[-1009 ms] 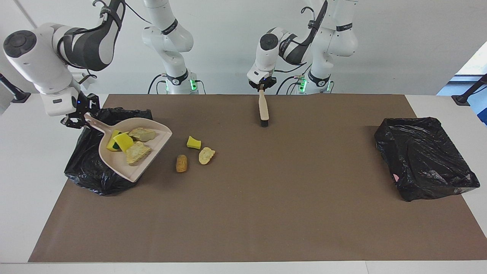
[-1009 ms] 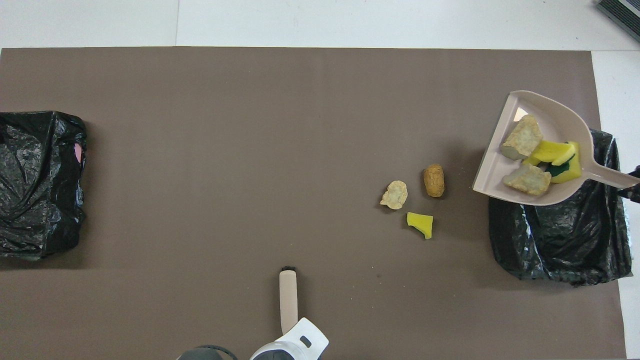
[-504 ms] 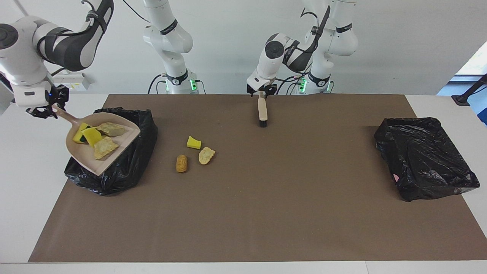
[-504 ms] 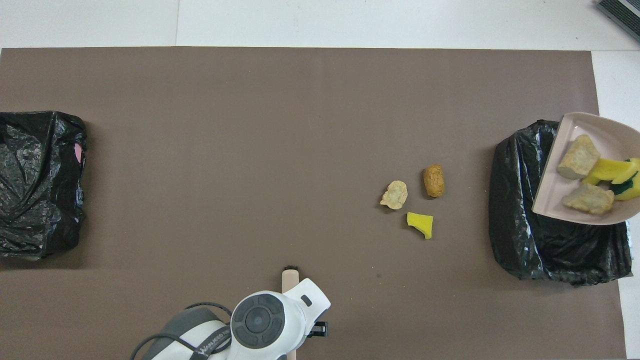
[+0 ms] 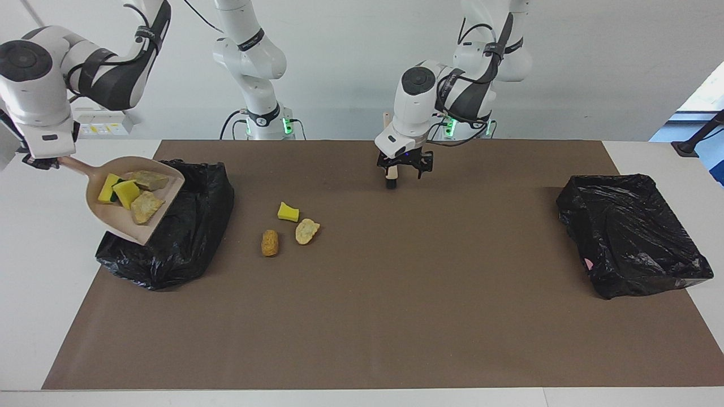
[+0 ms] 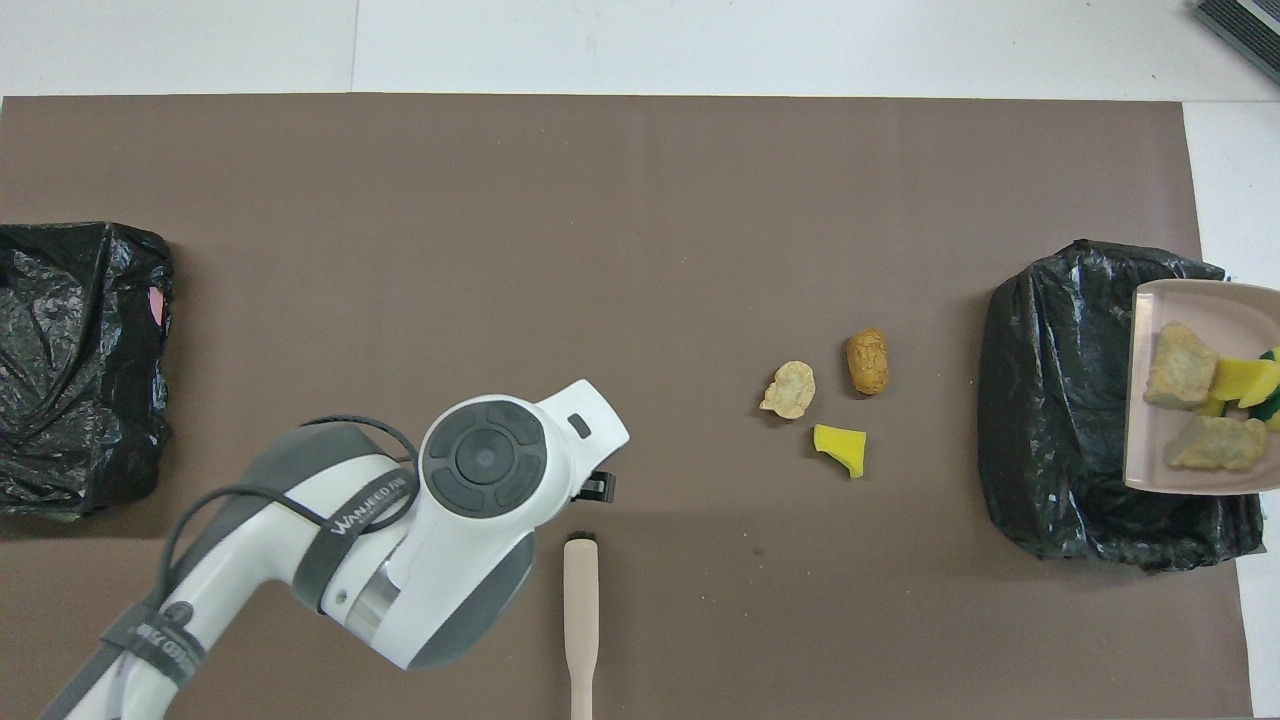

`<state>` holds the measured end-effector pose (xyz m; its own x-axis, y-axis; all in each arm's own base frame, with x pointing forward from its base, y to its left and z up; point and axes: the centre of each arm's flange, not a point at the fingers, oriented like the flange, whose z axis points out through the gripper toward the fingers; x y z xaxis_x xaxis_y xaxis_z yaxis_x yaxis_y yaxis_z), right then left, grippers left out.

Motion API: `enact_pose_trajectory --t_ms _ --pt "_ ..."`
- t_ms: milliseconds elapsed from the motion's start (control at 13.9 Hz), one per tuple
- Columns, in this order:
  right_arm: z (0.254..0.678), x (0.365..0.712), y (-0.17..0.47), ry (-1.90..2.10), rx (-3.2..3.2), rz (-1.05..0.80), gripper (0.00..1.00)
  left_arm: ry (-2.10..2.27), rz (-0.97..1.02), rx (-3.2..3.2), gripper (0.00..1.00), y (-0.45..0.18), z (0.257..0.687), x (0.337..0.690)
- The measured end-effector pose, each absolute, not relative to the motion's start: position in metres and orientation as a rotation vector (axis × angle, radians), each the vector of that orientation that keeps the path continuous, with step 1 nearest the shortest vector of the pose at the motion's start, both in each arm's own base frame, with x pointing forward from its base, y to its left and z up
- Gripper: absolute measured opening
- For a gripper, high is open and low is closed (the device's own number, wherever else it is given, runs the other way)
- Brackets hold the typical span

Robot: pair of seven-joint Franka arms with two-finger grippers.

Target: Sweep and dump trash in bin

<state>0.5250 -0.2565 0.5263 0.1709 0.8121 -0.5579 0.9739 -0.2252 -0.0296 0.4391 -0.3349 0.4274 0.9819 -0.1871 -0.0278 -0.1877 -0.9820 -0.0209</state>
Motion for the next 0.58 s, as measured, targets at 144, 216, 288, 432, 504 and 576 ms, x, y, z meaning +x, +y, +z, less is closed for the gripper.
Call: enact_pose_trajectory --t_ms 144,216,288,432,504,576 --pt "0.524 0.525 -0.251 1.713 2.083 -0.698 0.32 0.287 -0.007 -3.104 1.00 -0.293 0.465 0.481" --pt "0.524 0.526 -0.251 1.714 2.056 -0.713 0.32 0.298 -0.006 -3.100 1.00 -0.268 0.484 0.499" --pt "0.526 0.529 -0.249 1.716 2.016 -0.722 0.32 0.301 -0.002 -3.097 1.00 -0.244 0.503 0.513" --pt "0.528 0.534 -0.244 1.723 1.958 -0.724 0.32 0.269 -0.031 -3.103 1.00 -0.197 0.541 0.536" --pt "0.528 0.535 -0.243 1.725 1.947 -0.727 0.32 0.244 -0.051 -3.107 1.00 -0.176 0.557 0.544" --pt "0.528 0.535 -0.242 1.725 1.930 -0.738 0.32 0.236 -0.057 -3.107 1.00 -0.156 0.573 0.549"
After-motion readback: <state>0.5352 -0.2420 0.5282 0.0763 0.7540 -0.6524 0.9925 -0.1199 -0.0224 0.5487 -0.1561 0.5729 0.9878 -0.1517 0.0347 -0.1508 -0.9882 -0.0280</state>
